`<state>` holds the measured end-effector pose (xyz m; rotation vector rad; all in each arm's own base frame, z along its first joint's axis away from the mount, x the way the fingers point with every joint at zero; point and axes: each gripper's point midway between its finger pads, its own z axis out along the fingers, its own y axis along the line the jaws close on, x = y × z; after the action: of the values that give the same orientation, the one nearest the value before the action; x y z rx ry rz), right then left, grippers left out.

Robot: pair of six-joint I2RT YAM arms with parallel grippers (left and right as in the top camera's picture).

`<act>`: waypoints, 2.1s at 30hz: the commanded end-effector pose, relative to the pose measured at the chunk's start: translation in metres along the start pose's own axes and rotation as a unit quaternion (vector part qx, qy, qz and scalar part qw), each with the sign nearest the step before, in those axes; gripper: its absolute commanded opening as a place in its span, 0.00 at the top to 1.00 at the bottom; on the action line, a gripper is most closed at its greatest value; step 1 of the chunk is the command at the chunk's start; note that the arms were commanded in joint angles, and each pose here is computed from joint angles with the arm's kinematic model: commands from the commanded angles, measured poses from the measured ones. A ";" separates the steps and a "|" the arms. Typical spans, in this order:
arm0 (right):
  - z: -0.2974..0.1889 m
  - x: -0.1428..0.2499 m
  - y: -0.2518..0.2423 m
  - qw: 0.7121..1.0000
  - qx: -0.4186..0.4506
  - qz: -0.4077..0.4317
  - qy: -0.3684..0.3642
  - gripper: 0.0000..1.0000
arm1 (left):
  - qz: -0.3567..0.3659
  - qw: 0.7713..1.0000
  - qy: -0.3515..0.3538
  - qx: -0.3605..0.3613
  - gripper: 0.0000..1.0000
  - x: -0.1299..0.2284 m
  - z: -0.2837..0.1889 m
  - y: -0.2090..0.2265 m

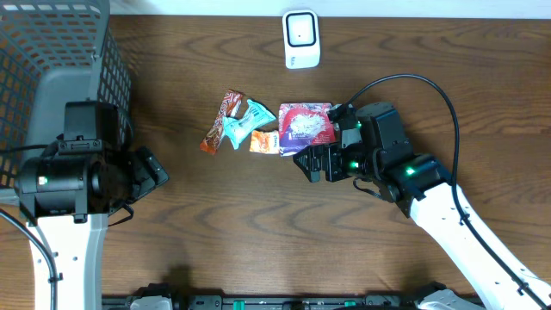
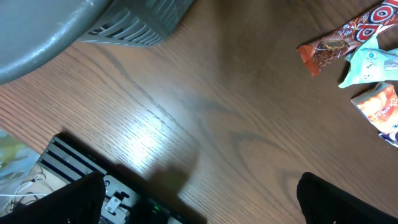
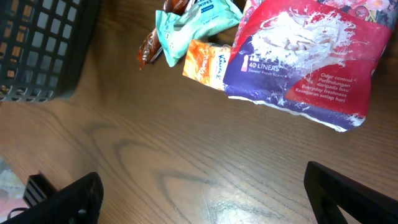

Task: Scan the item barcode
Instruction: 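Raise the right gripper and reach toward the purple tissue pack, then position the right gripper over the purple tissue pack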

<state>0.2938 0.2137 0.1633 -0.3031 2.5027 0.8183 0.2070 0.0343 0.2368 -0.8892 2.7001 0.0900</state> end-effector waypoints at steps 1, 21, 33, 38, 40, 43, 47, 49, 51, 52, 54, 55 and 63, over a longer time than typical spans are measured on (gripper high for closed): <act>-0.004 -0.008 0.006 1.000 -0.003 -0.003 -0.010 0.01 | -0.007 1.000 0.000 -0.010 0.02 0.000 0.002 0.004; -0.004 -0.011 -0.011 0.999 0.043 -0.002 -0.023 0.01 | -0.008 1.000 0.000 -0.010 0.02 0.000 0.002 0.004; -0.004 -0.012 -0.010 0.999 0.042 -0.002 -0.025 0.01 | -0.008 1.000 0.000 -0.010 0.02 0.000 0.002 0.004; -0.004 -0.012 -0.010 0.999 0.042 -0.002 -0.025 0.01 | -0.007 1.000 0.000 -0.010 0.02 0.000 0.002 0.004; -0.004 -0.012 -0.010 0.999 0.042 -0.002 -0.025 0.01 | -0.007 1.000 0.000 -0.010 0.02 0.000 0.002 0.004; -0.004 -0.012 -0.010 0.999 0.042 -0.002 -0.025 0.01 | -0.008 1.000 0.000 -0.010 0.02 0.000 0.002 0.004; -0.003 -0.012 -0.011 0.999 0.043 -0.002 -0.024 0.01 | -0.008 1.000 0.000 -0.010 0.02 0.000 0.002 0.004; -0.003 -0.012 -0.011 0.999 0.043 -0.002 -0.023 0.01 | -0.008 1.000 0.000 -0.010 0.02 0.000 0.002 0.004; -0.002 -0.011 -0.012 0.999 0.045 -0.001 -0.022 0.01 | -0.008 1.000 0.000 -0.010 0.02 0.000 0.002 0.004; -0.001 -0.011 -0.013 0.999 0.046 -0.001 -0.021 0.01 | -0.008 1.000 0.000 -0.010 0.02 0.000 0.002 0.004; 0.001 -0.010 -0.014 0.999 0.048 0.000 -0.018 0.01 | -0.008 1.000 0.000 -0.010 0.02 0.000 0.002 0.004; 0.002 -0.009 -0.015 0.999 0.049 0.001 -0.016 0.01 | -0.008 1.000 0.000 -0.010 0.02 0.000 0.002 0.004; 0.011 -0.007 -0.031 0.997 0.082 0.009 -0.009 0.01 | -0.008 1.000 0.000 -0.010 0.02 0.000 0.002 0.004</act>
<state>0.3072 0.1992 0.1445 -0.2406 2.5407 0.6673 0.2069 0.0342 0.2368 -0.8888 2.7007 0.0902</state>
